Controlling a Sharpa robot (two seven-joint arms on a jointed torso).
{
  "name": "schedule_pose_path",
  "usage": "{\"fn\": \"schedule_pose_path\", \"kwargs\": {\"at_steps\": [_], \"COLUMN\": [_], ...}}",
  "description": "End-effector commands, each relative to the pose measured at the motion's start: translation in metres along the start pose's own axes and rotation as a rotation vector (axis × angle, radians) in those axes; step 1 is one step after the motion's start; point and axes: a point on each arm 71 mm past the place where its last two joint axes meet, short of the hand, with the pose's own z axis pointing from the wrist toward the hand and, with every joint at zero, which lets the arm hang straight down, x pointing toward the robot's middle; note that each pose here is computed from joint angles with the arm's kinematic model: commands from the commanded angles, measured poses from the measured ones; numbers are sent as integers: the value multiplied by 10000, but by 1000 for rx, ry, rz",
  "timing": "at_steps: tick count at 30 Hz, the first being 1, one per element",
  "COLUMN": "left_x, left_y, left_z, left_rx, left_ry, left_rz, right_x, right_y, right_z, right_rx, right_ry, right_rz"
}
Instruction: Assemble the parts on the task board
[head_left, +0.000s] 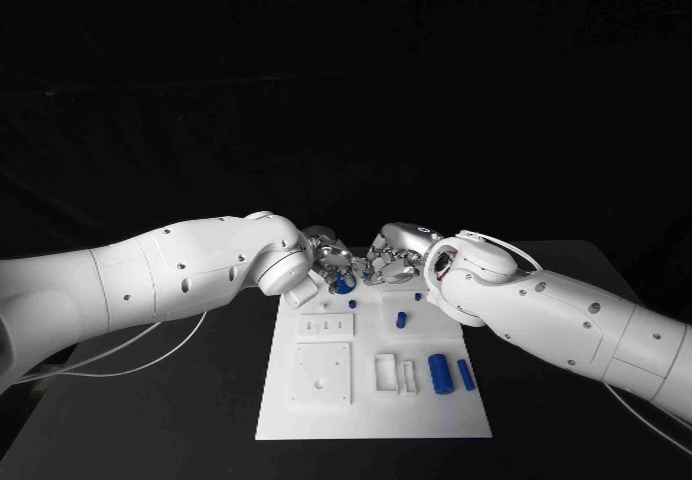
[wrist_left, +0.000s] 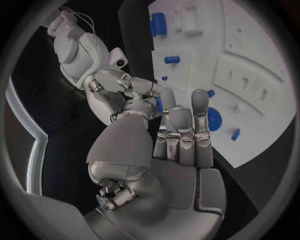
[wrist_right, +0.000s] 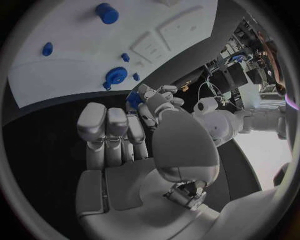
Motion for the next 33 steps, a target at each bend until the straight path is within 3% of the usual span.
{"fn": "schedule_pose_path", "kwargs": {"at_steps": [1,21,33], "left_x": [51,40,-55], "left_y": [-43,-24,40], "left_z": [-4,-3,-21], "left_rx": [14,6,2], "left_ry": [31,26,-17], "left_rz": [-36,-44,-21], "right_x": [22,2,-28], "right_y": [32,-17,-217], "right_z": [6,-25,-180], "right_rx": [-13,-14,7], "right_ry": [10,-21,-74], "right_rz": [-3,29,67]}}
